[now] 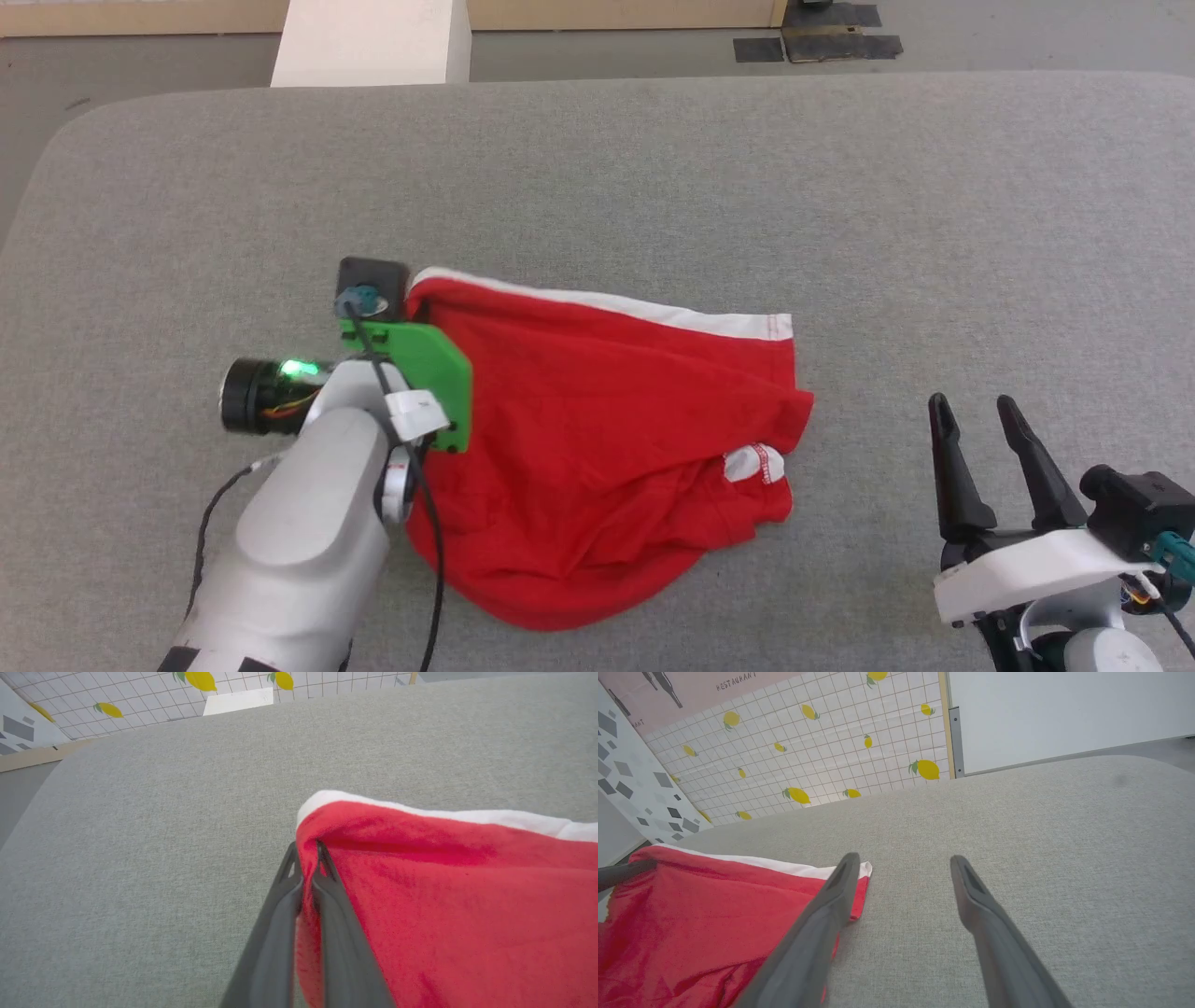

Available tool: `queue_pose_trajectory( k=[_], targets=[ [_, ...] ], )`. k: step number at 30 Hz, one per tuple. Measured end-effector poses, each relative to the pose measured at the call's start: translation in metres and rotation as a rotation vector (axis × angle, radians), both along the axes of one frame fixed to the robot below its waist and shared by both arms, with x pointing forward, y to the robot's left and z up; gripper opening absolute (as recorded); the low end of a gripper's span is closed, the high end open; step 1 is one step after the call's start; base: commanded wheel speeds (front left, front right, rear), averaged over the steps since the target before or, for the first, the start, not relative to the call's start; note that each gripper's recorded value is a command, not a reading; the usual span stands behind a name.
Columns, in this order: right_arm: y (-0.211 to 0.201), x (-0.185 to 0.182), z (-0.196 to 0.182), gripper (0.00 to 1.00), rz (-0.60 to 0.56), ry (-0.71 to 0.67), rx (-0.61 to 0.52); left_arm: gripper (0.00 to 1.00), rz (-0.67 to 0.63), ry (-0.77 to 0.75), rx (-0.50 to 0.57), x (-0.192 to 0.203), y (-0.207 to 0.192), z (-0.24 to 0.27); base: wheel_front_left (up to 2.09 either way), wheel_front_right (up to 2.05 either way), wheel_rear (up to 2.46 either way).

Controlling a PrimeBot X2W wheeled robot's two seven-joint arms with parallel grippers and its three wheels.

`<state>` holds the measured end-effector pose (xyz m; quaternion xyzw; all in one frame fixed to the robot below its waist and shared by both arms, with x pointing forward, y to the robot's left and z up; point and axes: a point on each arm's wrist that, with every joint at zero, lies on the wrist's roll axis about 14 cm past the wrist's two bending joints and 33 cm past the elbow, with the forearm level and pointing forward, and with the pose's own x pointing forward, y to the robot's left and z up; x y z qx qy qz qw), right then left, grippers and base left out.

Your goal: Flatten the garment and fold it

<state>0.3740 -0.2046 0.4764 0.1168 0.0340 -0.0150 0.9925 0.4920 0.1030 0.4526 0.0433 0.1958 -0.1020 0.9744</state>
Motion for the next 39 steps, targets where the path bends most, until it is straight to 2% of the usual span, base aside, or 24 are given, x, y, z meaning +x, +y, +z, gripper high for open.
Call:
queue_pose_trajectory(
  k=[6,11,15,22,25,31,39],
  targets=[
    [-0.002,-0.002,0.000,1.00,-0.006,0.000,0.001,0.00,0.059,0.081,-0.012,-0.009,0.017,-0.025,0.00,0.00,0.00],
    [-0.004,-0.002,0.002,1.00,-0.011,-0.006,-0.001,0.00,0.082,0.175,-0.052,-0.033,0.025,-0.053,0.00,0.00,0.00],
    [0.004,0.002,0.003,1.00,0.018,0.008,-0.017,0.00,0.088,0.172,-0.066,-0.039,0.028,-0.056,0.00,0.00,0.00],
    [0.040,0.057,0.041,1.00,0.157,-0.021,-0.147,0.00,0.083,0.158,-0.075,-0.037,0.027,-0.055,0.00,0.00,0.00],
    [0.053,0.080,0.032,1.00,0.209,0.073,-0.184,0.00,0.078,0.158,-0.077,-0.036,0.026,-0.056,0.00,0.00,0.00],
    [0.066,0.109,-0.018,1.00,0.286,0.404,-0.211,0.00,0.058,0.147,-0.087,-0.024,0.021,-0.053,0.00,0.00,0.00],
    [0.092,0.115,-0.075,1.00,0.410,0.740,-0.278,0.00,0.050,0.153,-0.096,-0.013,0.018,-0.058,0.00,0.00,0.00]
  ],
)
